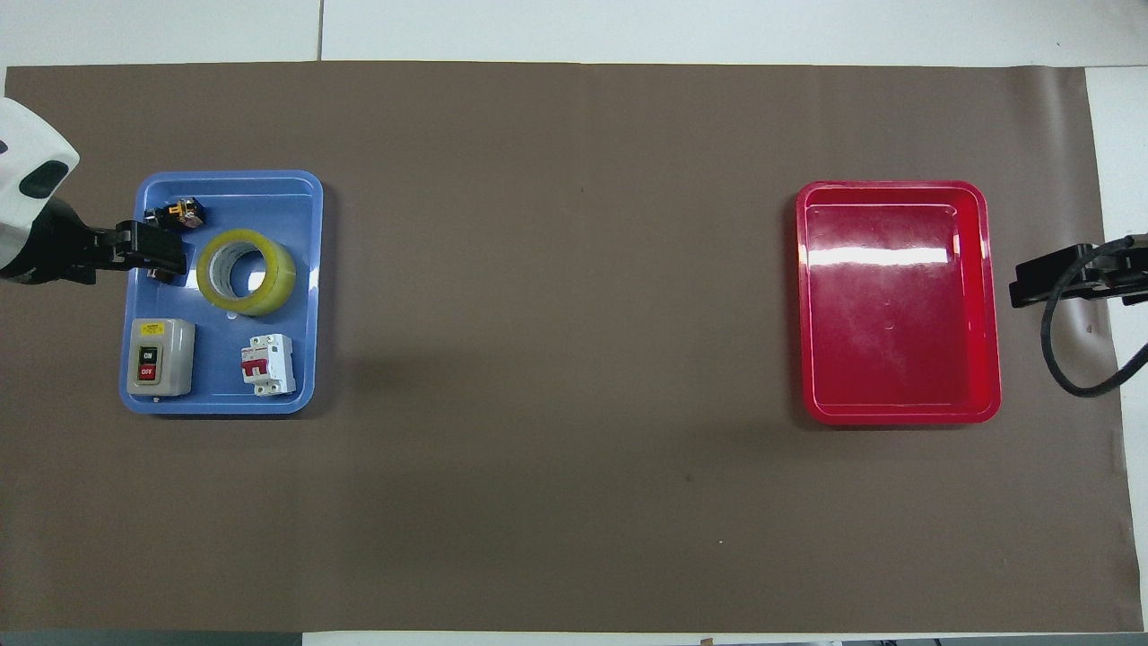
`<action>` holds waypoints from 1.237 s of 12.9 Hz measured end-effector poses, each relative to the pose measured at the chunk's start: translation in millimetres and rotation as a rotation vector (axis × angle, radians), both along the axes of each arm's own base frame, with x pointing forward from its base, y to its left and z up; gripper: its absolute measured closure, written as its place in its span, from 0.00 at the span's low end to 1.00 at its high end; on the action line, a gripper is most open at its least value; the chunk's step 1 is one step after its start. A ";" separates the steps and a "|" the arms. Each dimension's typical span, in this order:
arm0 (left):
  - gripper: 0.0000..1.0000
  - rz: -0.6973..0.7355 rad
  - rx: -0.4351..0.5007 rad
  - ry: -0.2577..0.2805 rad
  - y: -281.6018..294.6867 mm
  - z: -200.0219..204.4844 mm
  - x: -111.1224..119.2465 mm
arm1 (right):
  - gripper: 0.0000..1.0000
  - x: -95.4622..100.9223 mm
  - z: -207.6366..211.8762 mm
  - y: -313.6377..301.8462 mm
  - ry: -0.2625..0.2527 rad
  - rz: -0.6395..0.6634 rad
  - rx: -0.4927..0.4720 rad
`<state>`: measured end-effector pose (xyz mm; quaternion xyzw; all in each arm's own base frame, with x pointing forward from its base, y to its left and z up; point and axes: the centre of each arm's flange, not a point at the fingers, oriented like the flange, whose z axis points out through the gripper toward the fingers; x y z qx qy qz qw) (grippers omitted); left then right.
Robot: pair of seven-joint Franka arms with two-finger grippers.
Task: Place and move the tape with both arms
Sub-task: 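Lower the left gripper onto the yellow tape roll in the blue tray, then grasp the yellow tape roll with the left gripper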
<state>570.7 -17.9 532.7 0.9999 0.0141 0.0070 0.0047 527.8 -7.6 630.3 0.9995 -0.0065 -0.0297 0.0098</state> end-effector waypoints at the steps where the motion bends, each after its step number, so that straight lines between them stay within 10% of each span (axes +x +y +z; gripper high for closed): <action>1: 0.00 0.023 -0.002 -0.006 13.5 -16.9 7.8 | 0.00 0.0 0.0 0.0 0.000 0.000 0.000; 7: 0.05 0.043 0.028 -0.035 48.0 -141.2 54.4 | 0.00 -0.1 0.0 -5.7 0.000 -0.011 0.000; 16: 0.15 0.052 0.023 0.006 54.9 -198.1 42.2 | 0.00 -0.1 -0.1 -5.8 0.000 -0.011 0.000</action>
